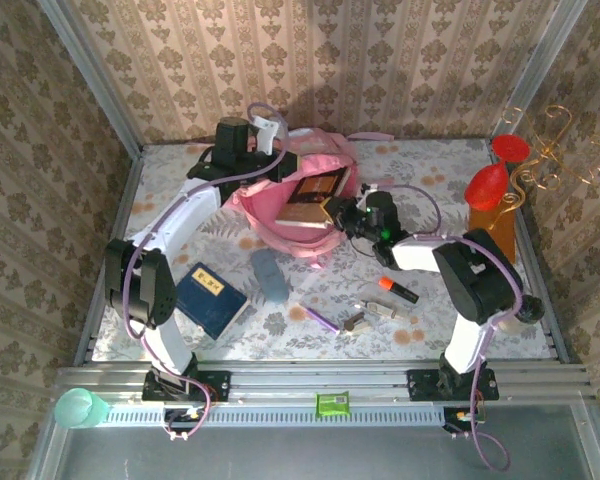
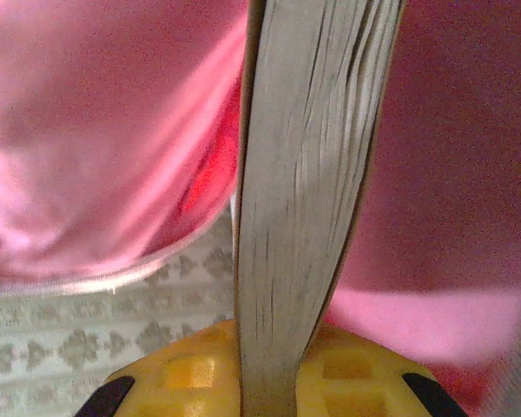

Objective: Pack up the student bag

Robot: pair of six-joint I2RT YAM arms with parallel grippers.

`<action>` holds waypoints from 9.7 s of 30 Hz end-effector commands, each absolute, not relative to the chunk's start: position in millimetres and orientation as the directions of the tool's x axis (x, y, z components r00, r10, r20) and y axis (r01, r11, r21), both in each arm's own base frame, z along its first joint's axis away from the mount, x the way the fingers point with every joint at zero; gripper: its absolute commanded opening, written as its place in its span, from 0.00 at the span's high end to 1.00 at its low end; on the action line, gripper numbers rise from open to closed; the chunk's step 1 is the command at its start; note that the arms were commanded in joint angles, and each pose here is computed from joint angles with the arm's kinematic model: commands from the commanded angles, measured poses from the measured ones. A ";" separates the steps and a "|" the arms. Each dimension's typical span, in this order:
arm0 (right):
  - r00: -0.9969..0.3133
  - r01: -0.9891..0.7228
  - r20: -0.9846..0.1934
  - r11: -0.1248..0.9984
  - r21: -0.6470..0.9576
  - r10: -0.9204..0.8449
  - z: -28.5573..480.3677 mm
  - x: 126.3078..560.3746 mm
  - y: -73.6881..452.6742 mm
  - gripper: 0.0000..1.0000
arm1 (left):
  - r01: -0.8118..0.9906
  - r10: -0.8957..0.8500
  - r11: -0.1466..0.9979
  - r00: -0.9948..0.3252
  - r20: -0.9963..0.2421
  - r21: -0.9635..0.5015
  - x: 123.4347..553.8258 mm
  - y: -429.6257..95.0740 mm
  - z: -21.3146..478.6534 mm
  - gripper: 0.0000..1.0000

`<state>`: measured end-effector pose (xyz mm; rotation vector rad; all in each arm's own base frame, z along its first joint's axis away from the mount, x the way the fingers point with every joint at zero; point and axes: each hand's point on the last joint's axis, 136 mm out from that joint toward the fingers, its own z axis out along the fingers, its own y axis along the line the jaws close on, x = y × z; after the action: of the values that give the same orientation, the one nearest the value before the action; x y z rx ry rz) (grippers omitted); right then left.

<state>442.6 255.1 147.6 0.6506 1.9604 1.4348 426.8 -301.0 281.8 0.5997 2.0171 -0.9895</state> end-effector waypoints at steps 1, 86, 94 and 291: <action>-0.497 -0.130 -0.245 0.207 0.970 0.832 201.2 484.8 245.8 1.00 | 0.722 0.006 0.545 -0.511 -0.859 -0.426 423.5 -310.2 328.9 1.00; -0.828 -0.543 -0.440 0.695 0.472 -0.348 36.5 269.6 526.7 0.56 | -0.499 -0.705 0.700 -0.599 -0.380 -0.511 236.8 -6.4 31.3 0.18; -0.867 -0.490 -0.422 0.609 0.624 -0.265 71.6 278.3 536.7 0.83 | -0.486 -0.697 0.708 -0.594 -0.401 -0.512 240.4 -4.7 33.2 0.18; -0.675 0.066 -0.639 0.893 0.444 0.368 129.0 368.2 143.4 0.44 | 0.668 0.161 0.575 -0.659 -0.735 -0.473 426.5 -354.3 196.2 0.96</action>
<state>366.9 149.9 155.8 0.2690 2.2276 0.5678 418.9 -340.4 181.6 0.6679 2.2490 -0.9955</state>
